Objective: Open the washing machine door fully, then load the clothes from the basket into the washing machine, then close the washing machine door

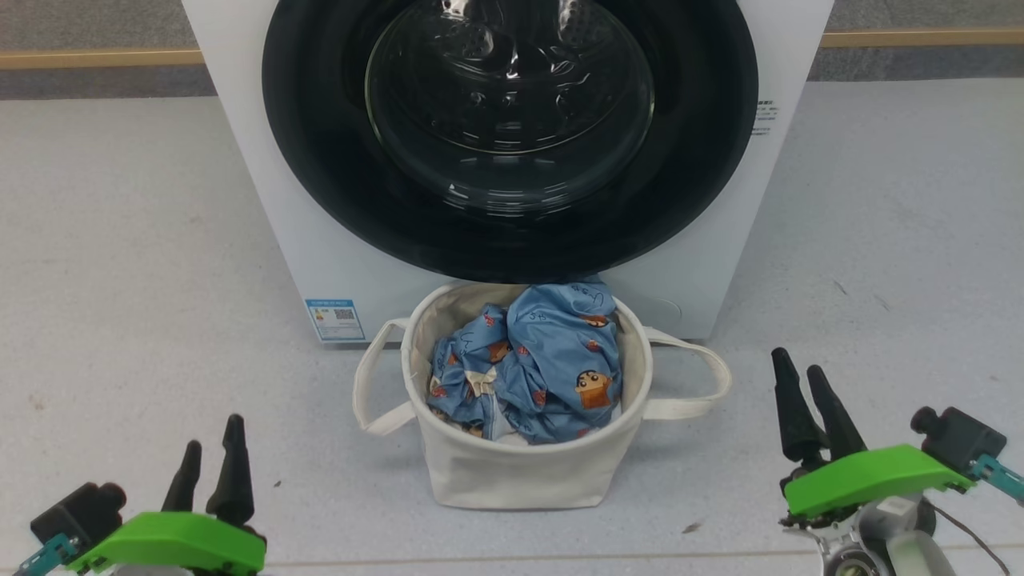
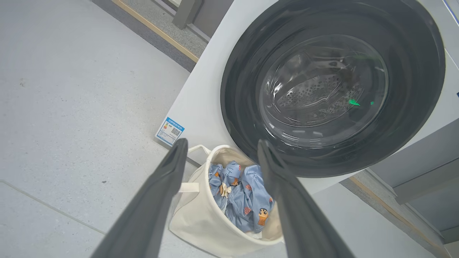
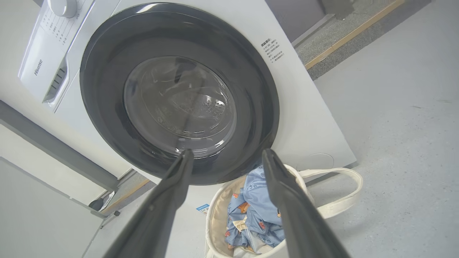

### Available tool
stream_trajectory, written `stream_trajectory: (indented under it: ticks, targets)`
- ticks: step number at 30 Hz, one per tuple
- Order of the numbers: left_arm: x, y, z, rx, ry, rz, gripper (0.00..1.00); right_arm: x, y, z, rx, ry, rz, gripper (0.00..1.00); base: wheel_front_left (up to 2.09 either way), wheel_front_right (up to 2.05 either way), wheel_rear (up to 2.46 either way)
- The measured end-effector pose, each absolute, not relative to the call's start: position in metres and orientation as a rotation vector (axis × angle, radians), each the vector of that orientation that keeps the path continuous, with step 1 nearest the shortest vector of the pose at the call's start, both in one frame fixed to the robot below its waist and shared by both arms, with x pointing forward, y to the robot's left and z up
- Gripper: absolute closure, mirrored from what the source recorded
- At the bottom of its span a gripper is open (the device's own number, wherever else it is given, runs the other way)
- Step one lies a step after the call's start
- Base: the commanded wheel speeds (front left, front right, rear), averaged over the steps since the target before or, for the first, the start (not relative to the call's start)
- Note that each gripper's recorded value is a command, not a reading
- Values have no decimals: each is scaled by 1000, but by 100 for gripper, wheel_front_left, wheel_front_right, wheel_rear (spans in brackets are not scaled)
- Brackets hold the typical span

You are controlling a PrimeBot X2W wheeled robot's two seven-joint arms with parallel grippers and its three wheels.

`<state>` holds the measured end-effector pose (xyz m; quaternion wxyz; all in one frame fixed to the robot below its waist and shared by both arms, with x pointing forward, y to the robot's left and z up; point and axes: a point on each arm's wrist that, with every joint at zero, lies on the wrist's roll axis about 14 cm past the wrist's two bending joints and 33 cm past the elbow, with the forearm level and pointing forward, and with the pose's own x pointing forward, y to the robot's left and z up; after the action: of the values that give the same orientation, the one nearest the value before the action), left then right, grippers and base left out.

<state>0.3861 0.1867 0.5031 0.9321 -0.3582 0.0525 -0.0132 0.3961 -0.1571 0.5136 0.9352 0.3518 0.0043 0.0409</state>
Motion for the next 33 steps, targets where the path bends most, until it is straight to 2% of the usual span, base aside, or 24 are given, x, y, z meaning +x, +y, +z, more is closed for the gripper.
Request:
stream_trajectory:
  ticks: [33]
  targets:
    - [393, 187, 539, -288, -22, -87, 0, 404, -130, 556, 307, -150, 200, 0, 0, 0, 0]
